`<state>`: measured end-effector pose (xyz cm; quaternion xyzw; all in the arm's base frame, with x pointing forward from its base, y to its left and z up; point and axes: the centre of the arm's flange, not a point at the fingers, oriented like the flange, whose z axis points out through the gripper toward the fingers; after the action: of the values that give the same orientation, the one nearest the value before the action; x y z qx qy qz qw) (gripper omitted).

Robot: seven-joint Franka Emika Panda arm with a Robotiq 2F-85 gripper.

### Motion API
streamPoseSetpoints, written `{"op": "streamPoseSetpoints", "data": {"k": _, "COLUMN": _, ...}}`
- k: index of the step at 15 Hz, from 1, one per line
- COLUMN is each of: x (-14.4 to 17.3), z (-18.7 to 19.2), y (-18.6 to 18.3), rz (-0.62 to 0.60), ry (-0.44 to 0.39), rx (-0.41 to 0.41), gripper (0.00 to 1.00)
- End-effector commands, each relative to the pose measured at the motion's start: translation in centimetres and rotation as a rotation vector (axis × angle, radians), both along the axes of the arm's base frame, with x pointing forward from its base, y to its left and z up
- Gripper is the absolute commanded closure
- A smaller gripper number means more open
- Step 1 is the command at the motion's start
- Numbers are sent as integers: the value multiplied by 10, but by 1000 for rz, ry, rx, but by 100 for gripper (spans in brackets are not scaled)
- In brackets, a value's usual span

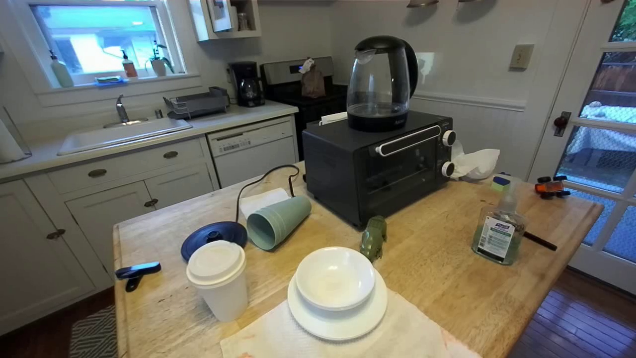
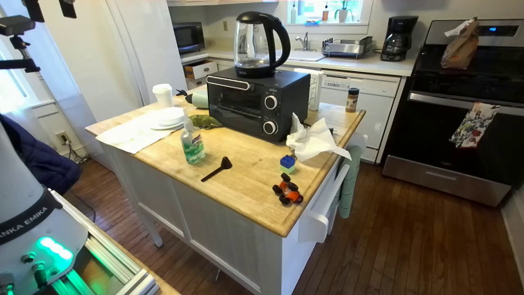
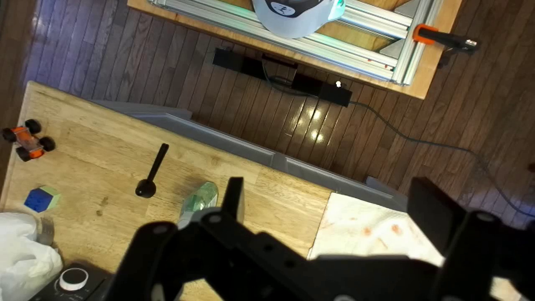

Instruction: Turn the pump bottle to the right

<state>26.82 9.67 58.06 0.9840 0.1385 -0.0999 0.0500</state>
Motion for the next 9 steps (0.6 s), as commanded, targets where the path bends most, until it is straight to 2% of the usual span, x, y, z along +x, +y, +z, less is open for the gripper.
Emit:
{"op": "streamPoseSetpoints", "data": {"k": 1, "x": 0, "z": 0, "y": 0, "rz": 0, "ry": 0, "rx": 0, "gripper": 0}}
{"op": "streamPoseSetpoints", "data": {"k": 5, "x": 13, "z": -31, "y": -14, "rz": 86, "ry": 27, "rx": -20, "gripper": 0}}
{"op": "streamPoseSetpoints", "data": {"k": 9, "x": 26, "z": -62, "y": -31, "rz": 227, "ry": -53, "rx": -25, "gripper": 0}}
